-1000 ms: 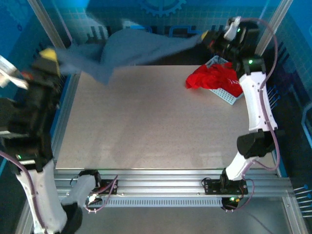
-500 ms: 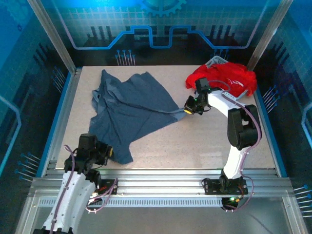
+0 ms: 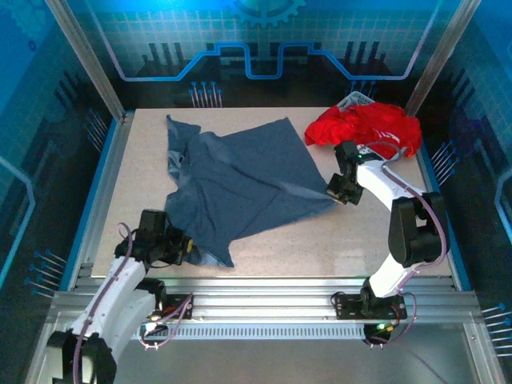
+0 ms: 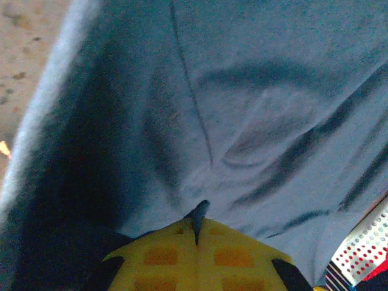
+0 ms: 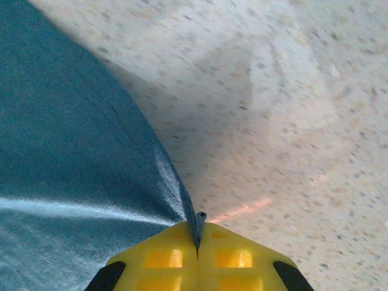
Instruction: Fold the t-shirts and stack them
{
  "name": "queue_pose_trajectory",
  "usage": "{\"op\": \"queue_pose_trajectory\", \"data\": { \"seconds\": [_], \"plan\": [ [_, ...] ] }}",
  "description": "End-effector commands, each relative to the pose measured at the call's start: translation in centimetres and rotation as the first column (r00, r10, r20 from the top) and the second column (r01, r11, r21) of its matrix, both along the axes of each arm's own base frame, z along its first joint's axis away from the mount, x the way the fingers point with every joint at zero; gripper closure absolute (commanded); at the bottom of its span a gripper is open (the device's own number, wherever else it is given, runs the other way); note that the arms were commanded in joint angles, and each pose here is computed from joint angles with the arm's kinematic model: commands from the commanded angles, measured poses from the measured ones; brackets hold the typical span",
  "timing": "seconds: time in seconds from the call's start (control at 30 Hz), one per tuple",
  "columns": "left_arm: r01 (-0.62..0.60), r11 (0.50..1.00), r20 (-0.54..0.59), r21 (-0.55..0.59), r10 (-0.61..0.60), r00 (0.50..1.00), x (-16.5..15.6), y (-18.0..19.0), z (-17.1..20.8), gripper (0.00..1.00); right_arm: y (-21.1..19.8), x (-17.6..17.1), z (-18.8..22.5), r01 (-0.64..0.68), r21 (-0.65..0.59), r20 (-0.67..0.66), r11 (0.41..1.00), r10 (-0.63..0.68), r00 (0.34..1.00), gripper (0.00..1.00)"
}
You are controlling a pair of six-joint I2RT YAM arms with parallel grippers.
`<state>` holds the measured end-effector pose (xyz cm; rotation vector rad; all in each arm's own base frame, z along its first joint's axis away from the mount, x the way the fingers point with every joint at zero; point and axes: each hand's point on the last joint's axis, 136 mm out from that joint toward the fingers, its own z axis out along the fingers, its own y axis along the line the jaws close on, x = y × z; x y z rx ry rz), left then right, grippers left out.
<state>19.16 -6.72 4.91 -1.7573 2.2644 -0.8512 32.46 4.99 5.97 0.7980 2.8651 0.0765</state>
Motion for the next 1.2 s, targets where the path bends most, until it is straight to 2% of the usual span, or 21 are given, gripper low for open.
{"op": "queue_pose_trajectory", "data": {
  "seconds": [0.0,0.07,0.17,0.43,0.6,0.73,0.93,1.0,1.03,1.1,1.17],
  "plan": [
    [0.040,0.999,0.061,-0.006,-0.040,0.997,1.9,-0.7,1.8,1.00,0.0,-1.8,-2.2,0.016,0.032,-0.069,0.999,-0.014,0.998,1.00],
    [0.043,0.999,0.048,0.003,-0.043,0.998,1.9,-0.7,1.7,1.00,0.9,-1.7,-2.9,0.009,0.058,-0.088,0.998,-0.004,0.996,1.00],
    [0.039,0.999,0.050,0.002,-0.040,0.998,2.1,-0.8,1.8,1.00,1.2,-1.4,-3.0,-0.003,0.036,-0.103,0.999,0.007,0.995,1.00],
    [0.082,0.997,0.084,0.010,-0.083,0.993,2.6,-1.6,2.4,1.00,-0.1,-0.5,-1.2,0.017,-0.023,-0.038,1.000,-0.017,0.999,1.00],
    [0.117,0.993,0.049,0.011,-0.117,0.992,2.3,-2.4,1.3,1.00,-0.8,-0.2,-1.1,0.031,-0.057,-0.039,0.998,-0.033,0.999,1.00],
    [0.135,0.990,0.029,0.037,-0.136,0.990,2.4,-2.5,0.6,1.00,-1.1,-0.4,-1.1,0.039,-0.060,-0.041,0.997,-0.041,0.998,1.00],
    [0.197,0.979,0.032,0.049,-0.199,0.980,4.4,-3.3,0.5,1.00,-2.0,-1.8,-1.9,0.095,-0.052,-0.076,0.994,-0.099,0.992,0.99],
    [0.243,0.967,0.020,0.074,-0.245,0.969,4.9,-3.4,1.2,0.65,-2.1,-2.2,-1.9,0.112,-0.041,-0.086,0.993,-0.115,0.990,0.78],
    [0.256,0.962,0.018,0.093,-0.259,0.966,5.3,-3.3,1.9,0.54,-2.1,-2.2,-1.5,0.113,-0.039,-0.080,0.993,-0.116,0.990,0.70],
    [0.290,0.947,0.073,0.137,-0.302,0.951,7.1,-3.4,4.3,0.39,-1.7,-1.8,0.0,0.097,-0.028,-0.030,0.995,-0.097,0.995,0.59],
    [0.307,0.933,0.102,0.190,-0.330,0.939,8.9,-2.9,6.5,0.33,-1.1,-1.3,1.9,0.067,-0.017,0.033,0.998,-0.067,0.997,0.55]
  ]
}}
